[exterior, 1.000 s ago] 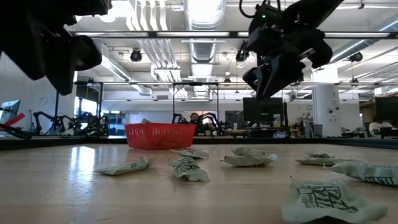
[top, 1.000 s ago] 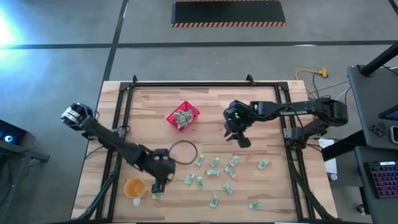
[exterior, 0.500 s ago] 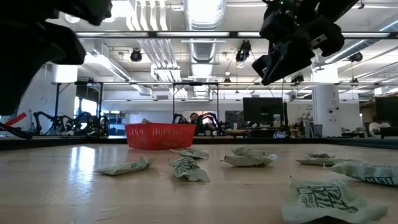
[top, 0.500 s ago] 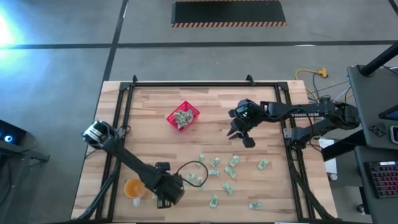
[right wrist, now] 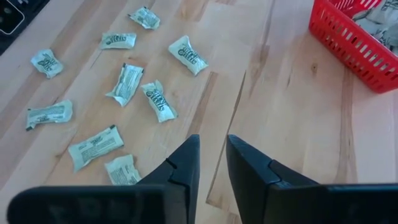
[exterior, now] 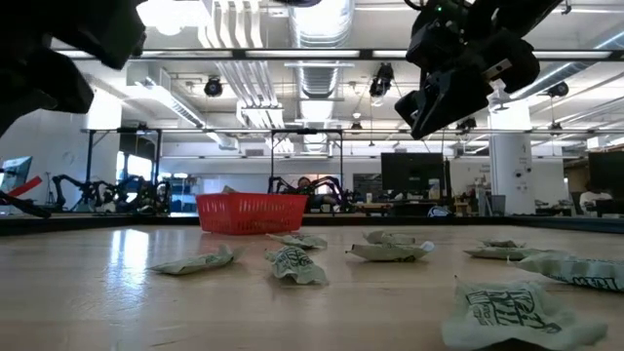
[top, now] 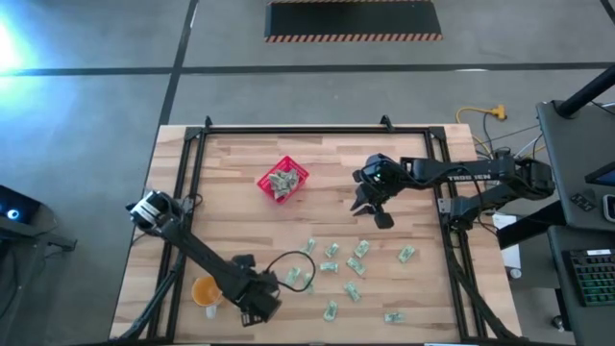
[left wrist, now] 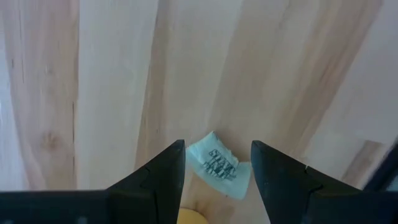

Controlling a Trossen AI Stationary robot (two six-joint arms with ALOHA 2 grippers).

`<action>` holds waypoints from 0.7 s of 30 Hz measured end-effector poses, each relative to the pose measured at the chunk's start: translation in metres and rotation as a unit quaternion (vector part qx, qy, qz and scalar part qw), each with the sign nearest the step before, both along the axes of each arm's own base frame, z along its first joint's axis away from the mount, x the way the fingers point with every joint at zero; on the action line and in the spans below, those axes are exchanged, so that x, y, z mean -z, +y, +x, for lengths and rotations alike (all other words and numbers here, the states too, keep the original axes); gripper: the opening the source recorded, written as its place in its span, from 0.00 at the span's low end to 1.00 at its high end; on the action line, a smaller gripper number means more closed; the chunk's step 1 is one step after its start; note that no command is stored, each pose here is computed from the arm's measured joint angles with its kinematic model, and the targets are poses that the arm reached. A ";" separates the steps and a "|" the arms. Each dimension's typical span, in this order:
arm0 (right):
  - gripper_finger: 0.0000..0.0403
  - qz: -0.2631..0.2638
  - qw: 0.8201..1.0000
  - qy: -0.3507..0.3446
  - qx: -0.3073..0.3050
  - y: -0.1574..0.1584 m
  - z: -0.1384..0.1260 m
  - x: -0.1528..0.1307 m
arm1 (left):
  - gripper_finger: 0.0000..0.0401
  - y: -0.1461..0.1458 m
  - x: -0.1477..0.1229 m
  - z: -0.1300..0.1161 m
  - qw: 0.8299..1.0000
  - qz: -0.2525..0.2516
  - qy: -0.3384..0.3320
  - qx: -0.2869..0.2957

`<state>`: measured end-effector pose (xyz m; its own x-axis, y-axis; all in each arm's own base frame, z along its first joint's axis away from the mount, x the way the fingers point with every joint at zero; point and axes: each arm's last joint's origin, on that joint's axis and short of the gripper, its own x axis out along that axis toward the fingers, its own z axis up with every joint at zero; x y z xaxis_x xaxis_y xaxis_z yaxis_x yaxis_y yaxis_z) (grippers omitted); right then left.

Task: Pick and place Stevia / Truvia into bins
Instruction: Put the white stevia packet into the red bin

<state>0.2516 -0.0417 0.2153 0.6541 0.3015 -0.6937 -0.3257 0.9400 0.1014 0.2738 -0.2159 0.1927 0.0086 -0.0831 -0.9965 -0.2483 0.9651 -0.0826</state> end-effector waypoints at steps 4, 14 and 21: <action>0.17 0.000 1.000 0.000 0.000 0.000 0.000 0.000 | 0.42 -0.002 0.003 -0.003 1.000 0.003 0.002 -0.007; 0.19 0.000 1.000 -0.002 0.000 0.000 0.000 0.000 | 0.42 -0.005 0.016 -0.009 1.000 0.002 -0.002 -0.012; 0.16 0.000 1.000 -0.003 0.000 0.000 0.000 0.000 | 0.41 -0.005 0.018 -0.011 1.000 0.005 0.002 -0.009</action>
<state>0.2520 -0.0418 0.2156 0.6581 0.3010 -0.6901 -0.3266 0.9400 0.0985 0.2628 -0.2204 0.1744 0.0062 -0.0723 -0.9974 -0.2659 0.9613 -0.0714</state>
